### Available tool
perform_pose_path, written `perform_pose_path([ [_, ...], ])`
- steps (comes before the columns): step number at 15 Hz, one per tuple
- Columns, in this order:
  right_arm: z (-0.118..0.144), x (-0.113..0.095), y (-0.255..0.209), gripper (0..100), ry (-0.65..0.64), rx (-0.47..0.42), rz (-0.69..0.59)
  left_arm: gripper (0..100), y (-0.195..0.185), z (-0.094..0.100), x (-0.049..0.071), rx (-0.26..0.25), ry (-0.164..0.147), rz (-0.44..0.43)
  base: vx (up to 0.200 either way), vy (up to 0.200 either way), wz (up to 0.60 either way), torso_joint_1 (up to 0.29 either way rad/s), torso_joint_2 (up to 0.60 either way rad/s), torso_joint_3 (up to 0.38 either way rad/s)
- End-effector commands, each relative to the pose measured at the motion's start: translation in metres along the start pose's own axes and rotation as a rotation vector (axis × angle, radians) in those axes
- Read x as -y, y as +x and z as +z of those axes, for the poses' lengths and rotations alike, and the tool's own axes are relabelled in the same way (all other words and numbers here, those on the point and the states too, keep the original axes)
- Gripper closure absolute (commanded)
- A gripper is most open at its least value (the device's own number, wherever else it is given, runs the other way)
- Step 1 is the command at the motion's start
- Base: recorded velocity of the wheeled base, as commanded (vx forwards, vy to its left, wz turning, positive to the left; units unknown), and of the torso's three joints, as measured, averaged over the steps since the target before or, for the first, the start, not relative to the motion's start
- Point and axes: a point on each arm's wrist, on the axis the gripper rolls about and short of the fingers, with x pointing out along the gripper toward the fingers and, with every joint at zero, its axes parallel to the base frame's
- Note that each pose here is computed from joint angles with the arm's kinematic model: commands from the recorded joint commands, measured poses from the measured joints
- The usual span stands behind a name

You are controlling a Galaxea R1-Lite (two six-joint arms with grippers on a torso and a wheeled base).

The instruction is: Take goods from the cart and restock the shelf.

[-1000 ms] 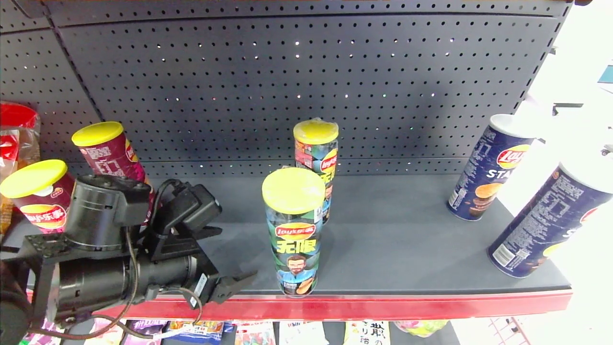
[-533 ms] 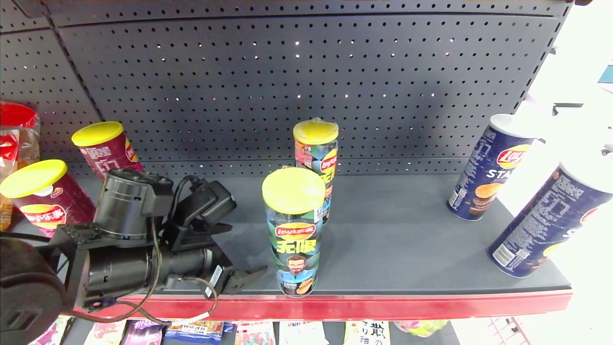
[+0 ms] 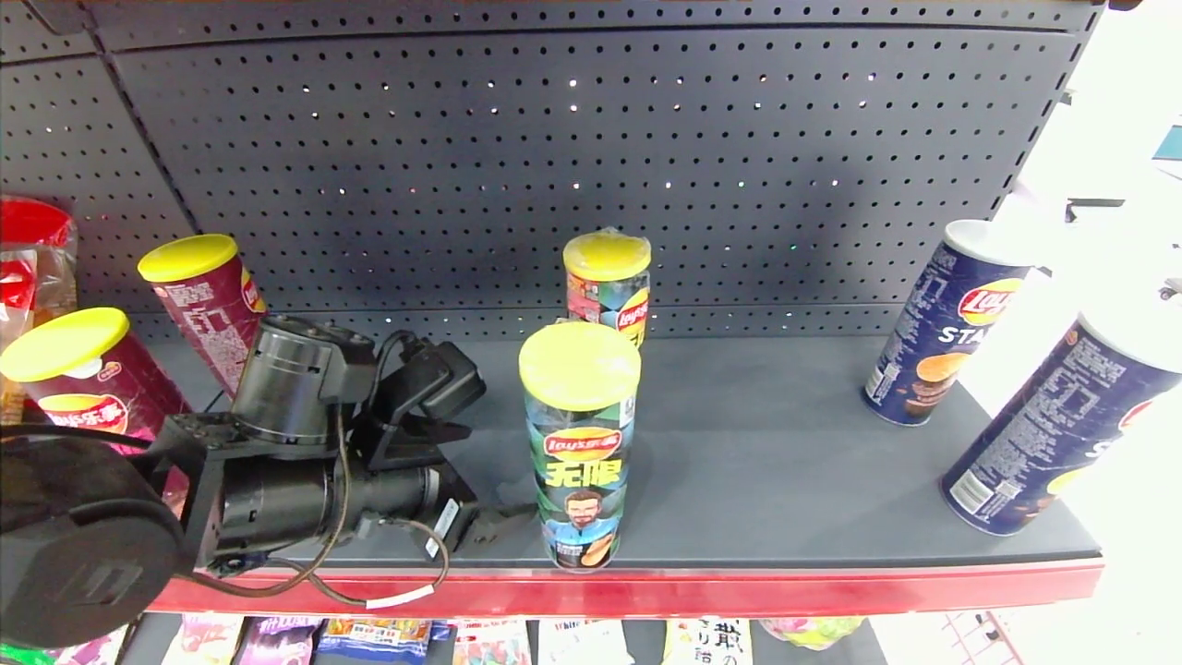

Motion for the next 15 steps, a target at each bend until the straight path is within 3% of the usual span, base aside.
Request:
perform_pose_path([
  [1, 0.0, -0.0001, 0.0005, 0, -0.001, -0.006, 0.0, 0, 0.003, 0.0005, 0.0001, -0.003, 0.002, -0.003, 0.0, 0.0, 0.0, 0.0, 0.0, 0.0],
  [15, 0.0, 0.0, 0.0005, 0, -0.001, -0.006, -0.001, 0, 0.0117, 0.0093, 0.0009, 0.01, 0.016, -0.011, 0.0, 0.0, 0.0, 0.0, 0.0, 0.0],
])
